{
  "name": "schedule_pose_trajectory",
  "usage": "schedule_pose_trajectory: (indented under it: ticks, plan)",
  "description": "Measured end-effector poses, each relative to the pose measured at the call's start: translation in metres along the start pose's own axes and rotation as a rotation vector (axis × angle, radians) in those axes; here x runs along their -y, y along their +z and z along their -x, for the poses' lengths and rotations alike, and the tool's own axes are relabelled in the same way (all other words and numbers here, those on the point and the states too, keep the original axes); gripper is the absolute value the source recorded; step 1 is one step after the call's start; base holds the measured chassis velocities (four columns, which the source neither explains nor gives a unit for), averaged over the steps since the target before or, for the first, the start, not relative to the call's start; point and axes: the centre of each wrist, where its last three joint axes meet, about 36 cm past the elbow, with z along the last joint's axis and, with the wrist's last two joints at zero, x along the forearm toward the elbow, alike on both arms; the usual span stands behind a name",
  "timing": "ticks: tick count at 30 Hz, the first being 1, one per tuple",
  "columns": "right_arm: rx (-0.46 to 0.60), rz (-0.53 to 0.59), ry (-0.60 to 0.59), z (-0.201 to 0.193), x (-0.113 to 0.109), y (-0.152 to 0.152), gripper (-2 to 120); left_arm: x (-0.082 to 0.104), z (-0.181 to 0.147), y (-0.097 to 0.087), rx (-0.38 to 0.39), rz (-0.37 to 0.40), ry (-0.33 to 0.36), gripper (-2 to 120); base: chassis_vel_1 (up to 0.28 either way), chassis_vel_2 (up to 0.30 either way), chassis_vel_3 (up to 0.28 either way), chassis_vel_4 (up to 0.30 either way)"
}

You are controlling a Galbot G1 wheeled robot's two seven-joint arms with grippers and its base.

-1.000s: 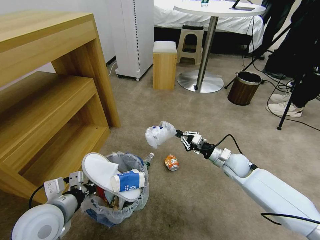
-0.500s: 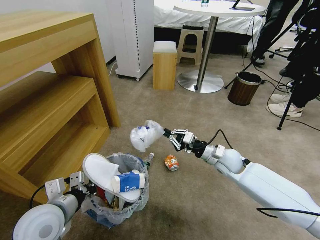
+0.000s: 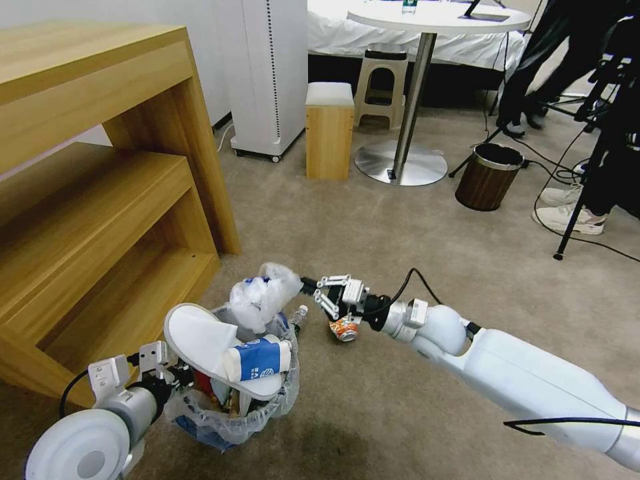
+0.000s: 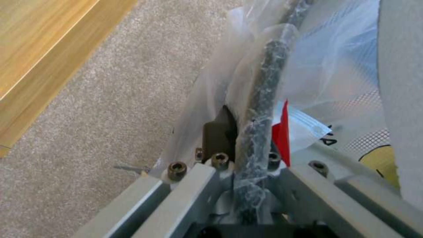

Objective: Pick up the trash bin and place the garbage on the floor into it.

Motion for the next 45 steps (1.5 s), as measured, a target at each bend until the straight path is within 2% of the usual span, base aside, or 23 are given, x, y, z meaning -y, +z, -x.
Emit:
schedule_pose_trajectory:
  ticks: [7,14,27,39,45]
  plan:
    - [-0.018,0.052,-0.004,0.005,-0.016,0.002,0,0.002,-0.003,-0.001,0.012,-0.005,0.006,0,0.000,0.000,0.000,0.000]
    - [-0.027,0.132,0.017,0.009,-0.041,0.012,0,0.003,-0.004,0.000,0.018,-0.015,0.008,0,0.000,0.000,0.000,0.000]
    - [-0.089,0.202,0.043,0.006,-0.069,0.027,0,0.007,-0.006,0.002,0.026,-0.025,0.015,0,0.000,0.000,0.000,0.000]
    - [-0.139,0.248,0.086,0.002,-0.082,0.042,0,0.010,-0.009,0.005,0.031,-0.035,0.024,0,0.000,0.000,0.000,0.000]
    - [-0.149,0.248,0.094,0.002,-0.081,0.046,0,0.012,-0.011,0.006,0.033,-0.040,0.030,0,0.000,0.000,0.000,0.000]
